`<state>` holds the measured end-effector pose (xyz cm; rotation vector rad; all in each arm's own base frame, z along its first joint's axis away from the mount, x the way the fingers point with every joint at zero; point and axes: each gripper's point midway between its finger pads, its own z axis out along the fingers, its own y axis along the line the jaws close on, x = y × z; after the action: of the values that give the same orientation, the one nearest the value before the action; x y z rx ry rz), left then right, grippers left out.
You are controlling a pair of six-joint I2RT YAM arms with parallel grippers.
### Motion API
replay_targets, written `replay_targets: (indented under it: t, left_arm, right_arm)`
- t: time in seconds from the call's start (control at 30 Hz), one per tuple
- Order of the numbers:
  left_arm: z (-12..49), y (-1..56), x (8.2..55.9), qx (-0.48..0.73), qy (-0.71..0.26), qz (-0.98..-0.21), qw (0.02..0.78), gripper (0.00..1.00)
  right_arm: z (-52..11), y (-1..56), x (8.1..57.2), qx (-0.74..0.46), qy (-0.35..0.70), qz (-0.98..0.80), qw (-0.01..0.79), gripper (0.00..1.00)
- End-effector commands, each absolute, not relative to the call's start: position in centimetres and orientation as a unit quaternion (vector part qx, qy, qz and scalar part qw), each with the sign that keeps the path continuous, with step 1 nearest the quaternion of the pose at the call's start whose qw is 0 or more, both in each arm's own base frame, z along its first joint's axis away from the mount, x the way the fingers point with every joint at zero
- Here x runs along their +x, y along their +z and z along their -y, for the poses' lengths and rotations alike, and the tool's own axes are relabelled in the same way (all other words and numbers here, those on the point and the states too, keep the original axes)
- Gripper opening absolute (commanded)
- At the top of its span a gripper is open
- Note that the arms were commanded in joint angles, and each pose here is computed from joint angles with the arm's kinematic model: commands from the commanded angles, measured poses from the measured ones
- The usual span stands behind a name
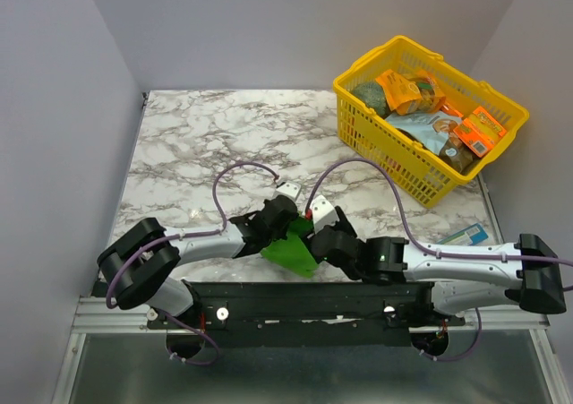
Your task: Fold the paper box
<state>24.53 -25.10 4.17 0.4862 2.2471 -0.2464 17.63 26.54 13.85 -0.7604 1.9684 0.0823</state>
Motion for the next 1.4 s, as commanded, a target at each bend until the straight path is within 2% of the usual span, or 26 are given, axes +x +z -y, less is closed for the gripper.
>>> replay_targets:
  t: [0.0,0.03,0.07,0.13,0.2,0.23,0.53,0.63,0.8,0.97,1.13,1.37]
  left_arm:
    - [22.8,4.5,26.3,0.164,-0.043,-0.879,0.446,0.0]
    - [22.7,4.7,26.4,0.16,-0.043,-0.878,0.449,0.0]
    - [22.8,4.8,26.4,0.159,-0.046,-0.877,0.451,0.04]
    - [22.7,4.9,26.3,0.157,-0.048,-0.876,0.452,0.21]
    - [22.5,5.0,26.2,0.154,-0.051,-0.876,0.454,0.28]
    - [22.5,5.0,26.1,0.154,-0.053,-0.876,0.454,0.35]
    - [23.2,6.0,24.7,0.16,-0.119,-0.862,0.465,0.61]
    - [23.3,5.9,23.7,0.172,-0.151,-0.852,0.47,0.64]
    - [22.4,5.0,23.0,0.166,-0.186,-0.843,0.477,0.65]
    - [23.3,6.7,23.7,0.165,-0.256,-0.799,0.519,0.64]
    - [23.5,7.8,25.1,0.165,-0.276,-0.772,0.549,0.64]
    - [24.8,6.8,25.7,0.185,-0.301,-0.769,0.533,0.61]
  right_arm:
    - [-27.3,15.1,17.4,-0.24,0.107,-0.836,0.481,0.74]
    - [-27.0,14.8,17.8,-0.227,0.111,-0.843,0.475,0.74]
    - [-27.0,14.6,17.6,-0.222,0.122,-0.848,0.466,0.74]
    - [-26.6,14.4,17.9,-0.2,0.133,-0.855,0.459,0.75]
    - [-26.5,14.3,18.0,-0.192,0.143,-0.859,0.452,0.76]
    - [-26.3,14.4,18.2,-0.187,0.144,-0.86,0.453,0.76]
    - [-26.5,14.8,17.9,-0.171,0.169,-0.863,0.444,0.77]
    - [-26.5,15.0,17.8,-0.165,0.181,-0.864,0.441,0.77]
    - [-26.2,15.2,17.9,-0.129,0.213,-0.871,0.423,0.77]
    - [-25.7,14.9,18.1,-0.079,0.266,-0.881,0.383,0.76]
    - [-25.9,14.3,18.2,-0.024,0.331,-0.879,0.341,0.76]
    - [-26.4,14.0,18.0,-0.014,0.35,-0.88,0.32,0.76]
